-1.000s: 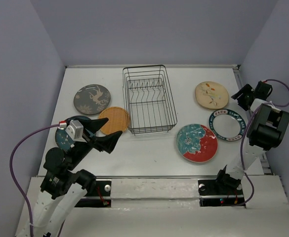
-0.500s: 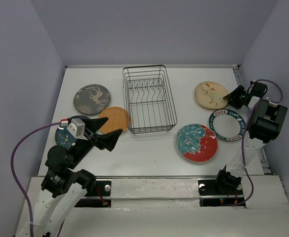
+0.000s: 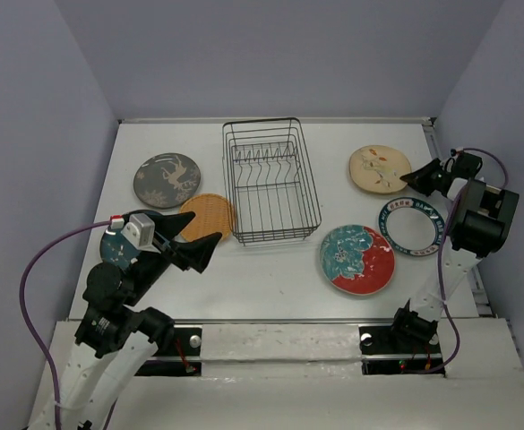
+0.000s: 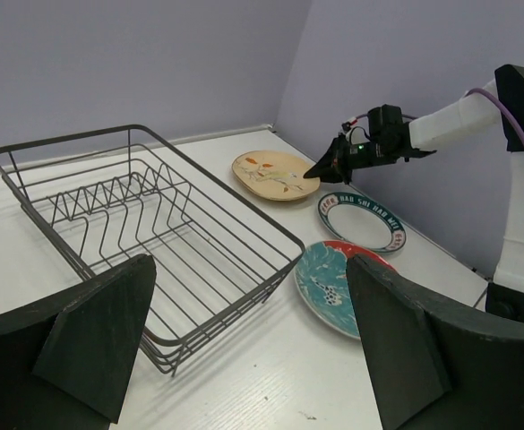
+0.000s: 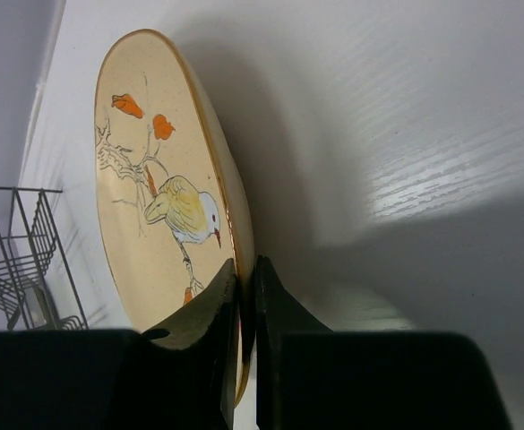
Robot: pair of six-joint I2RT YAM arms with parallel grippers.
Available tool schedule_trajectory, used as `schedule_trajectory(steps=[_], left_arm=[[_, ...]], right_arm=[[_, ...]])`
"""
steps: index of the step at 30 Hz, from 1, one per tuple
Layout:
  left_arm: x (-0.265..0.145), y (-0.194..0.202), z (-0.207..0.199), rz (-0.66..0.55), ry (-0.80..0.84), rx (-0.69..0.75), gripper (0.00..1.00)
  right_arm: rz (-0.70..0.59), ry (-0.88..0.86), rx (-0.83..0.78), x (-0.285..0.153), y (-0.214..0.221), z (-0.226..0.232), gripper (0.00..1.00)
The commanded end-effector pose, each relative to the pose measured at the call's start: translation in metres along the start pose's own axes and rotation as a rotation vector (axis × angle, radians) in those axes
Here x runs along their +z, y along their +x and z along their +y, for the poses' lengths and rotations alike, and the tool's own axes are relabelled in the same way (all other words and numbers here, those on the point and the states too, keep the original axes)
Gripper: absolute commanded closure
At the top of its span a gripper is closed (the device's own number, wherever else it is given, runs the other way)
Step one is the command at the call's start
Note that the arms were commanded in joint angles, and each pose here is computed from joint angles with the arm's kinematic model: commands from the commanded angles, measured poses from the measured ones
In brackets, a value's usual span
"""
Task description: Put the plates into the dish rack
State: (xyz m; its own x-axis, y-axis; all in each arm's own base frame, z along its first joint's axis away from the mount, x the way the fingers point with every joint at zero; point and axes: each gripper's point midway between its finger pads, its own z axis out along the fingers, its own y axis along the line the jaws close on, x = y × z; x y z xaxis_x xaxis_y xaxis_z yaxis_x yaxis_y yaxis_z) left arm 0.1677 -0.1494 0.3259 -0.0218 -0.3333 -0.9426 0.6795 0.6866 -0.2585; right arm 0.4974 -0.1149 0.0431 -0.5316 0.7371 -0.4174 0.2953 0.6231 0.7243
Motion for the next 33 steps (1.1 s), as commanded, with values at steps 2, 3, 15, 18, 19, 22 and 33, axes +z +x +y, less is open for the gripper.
schedule_trajectory(steps=[2,3,15,18,19,22,33], left_arm=[[0.004,-0.016,0.003,-0.042,-0.019,0.028,0.01],[0.005,-0.015,0.004,-0.037,-0.023,0.028,0.01],[0.008,-0.009,0.007,-0.015,-0.029,0.02,0.01],[0.009,-0.009,0.008,-0.012,-0.03,0.02,0.01],[0.008,-0.009,0.007,-0.011,-0.027,0.019,0.01],[0.005,-0.011,0.008,-0.021,-0.04,0.019,0.01],[0.003,-0.011,0.013,-0.025,-0.07,0.017,0.01]], right_arm=[[-0.222,-0.007,-0.077,-0.024,-0.049,0.052,0.93],[-0.265,-0.034,-0.106,-0.034,-0.06,0.076,0.93],[-0.594,-0.18,-0.315,-0.139,-0.083,0.263,0.93],[-0.619,-0.178,-0.374,-0.156,-0.07,0.303,0.93],[-0.604,-0.188,-0.406,-0.156,-0.055,0.324,0.93],[-0.652,-0.066,-0.489,-0.166,-0.053,0.346,0.93],[-0.774,0.203,-0.699,-0.163,0.006,0.418,0.93]])
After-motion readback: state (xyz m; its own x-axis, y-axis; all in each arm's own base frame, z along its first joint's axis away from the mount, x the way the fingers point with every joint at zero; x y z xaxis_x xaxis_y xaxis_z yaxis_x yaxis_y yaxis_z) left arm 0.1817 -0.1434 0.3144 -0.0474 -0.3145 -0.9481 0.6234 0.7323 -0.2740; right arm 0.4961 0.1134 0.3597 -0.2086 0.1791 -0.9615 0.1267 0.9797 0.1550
